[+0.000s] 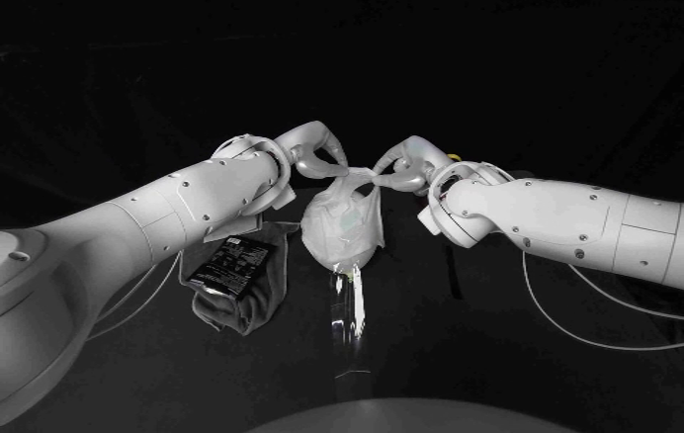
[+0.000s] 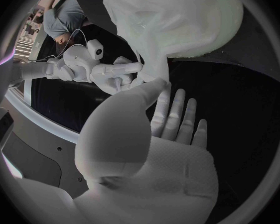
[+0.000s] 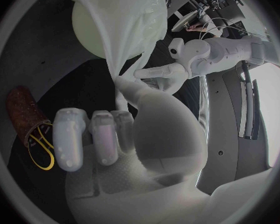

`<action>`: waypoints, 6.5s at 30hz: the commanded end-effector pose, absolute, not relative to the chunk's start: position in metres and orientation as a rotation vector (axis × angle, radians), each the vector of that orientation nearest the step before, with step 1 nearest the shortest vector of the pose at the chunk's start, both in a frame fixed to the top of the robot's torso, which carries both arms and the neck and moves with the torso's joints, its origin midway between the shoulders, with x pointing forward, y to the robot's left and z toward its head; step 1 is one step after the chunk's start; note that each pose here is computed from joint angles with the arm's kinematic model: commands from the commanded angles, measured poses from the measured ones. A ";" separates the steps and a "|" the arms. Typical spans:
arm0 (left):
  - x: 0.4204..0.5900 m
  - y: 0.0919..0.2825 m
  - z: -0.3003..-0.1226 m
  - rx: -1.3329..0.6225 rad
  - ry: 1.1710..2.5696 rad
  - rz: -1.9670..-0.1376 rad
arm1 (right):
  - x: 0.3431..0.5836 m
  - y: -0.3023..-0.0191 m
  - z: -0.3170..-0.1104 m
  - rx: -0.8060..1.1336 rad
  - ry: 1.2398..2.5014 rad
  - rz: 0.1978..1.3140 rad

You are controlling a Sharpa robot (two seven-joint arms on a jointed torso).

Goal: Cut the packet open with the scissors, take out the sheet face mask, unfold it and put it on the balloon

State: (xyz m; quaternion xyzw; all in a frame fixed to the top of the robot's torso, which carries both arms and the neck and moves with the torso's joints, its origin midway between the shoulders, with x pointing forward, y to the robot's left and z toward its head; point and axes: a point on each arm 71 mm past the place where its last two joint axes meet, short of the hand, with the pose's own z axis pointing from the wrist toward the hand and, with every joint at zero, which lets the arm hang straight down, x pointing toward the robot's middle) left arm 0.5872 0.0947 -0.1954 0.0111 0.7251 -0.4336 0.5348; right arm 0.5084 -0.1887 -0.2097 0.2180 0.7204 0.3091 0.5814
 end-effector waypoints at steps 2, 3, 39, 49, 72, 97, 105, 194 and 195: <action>0.588 0.092 -0.196 0.083 1.697 -1.019 | 0.509 -0.187 -0.213 0.522 1.762 0.700; 0.588 0.092 -0.196 0.085 1.697 -1.017 | 0.509 -0.187 -0.213 0.523 1.765 0.698; 0.591 0.103 -0.215 -0.156 1.898 -1.127 | 0.507 -0.185 -0.205 0.558 1.667 0.718; 0.592 0.111 -0.221 -0.331 2.002 -1.192 | 0.505 -0.187 -0.203 0.561 1.644 0.726; 0.584 0.099 -0.227 -0.397 2.169 -1.309 | 0.494 -0.186 -0.198 0.561 1.622 0.765; 0.588 0.099 -0.222 -0.486 2.087 -1.388 | 0.491 -0.191 -0.197 0.569 1.618 0.762; 0.590 0.103 -0.222 -0.492 2.065 -1.373 | 0.490 -0.192 -0.197 0.572 1.616 0.761; 0.584 0.156 -0.229 -0.332 1.939 -1.143 | 0.497 -0.197 -0.208 0.630 1.660 0.721; 0.584 0.155 -0.229 -0.324 1.933 -1.140 | 0.497 -0.197 -0.208 0.630 1.660 0.721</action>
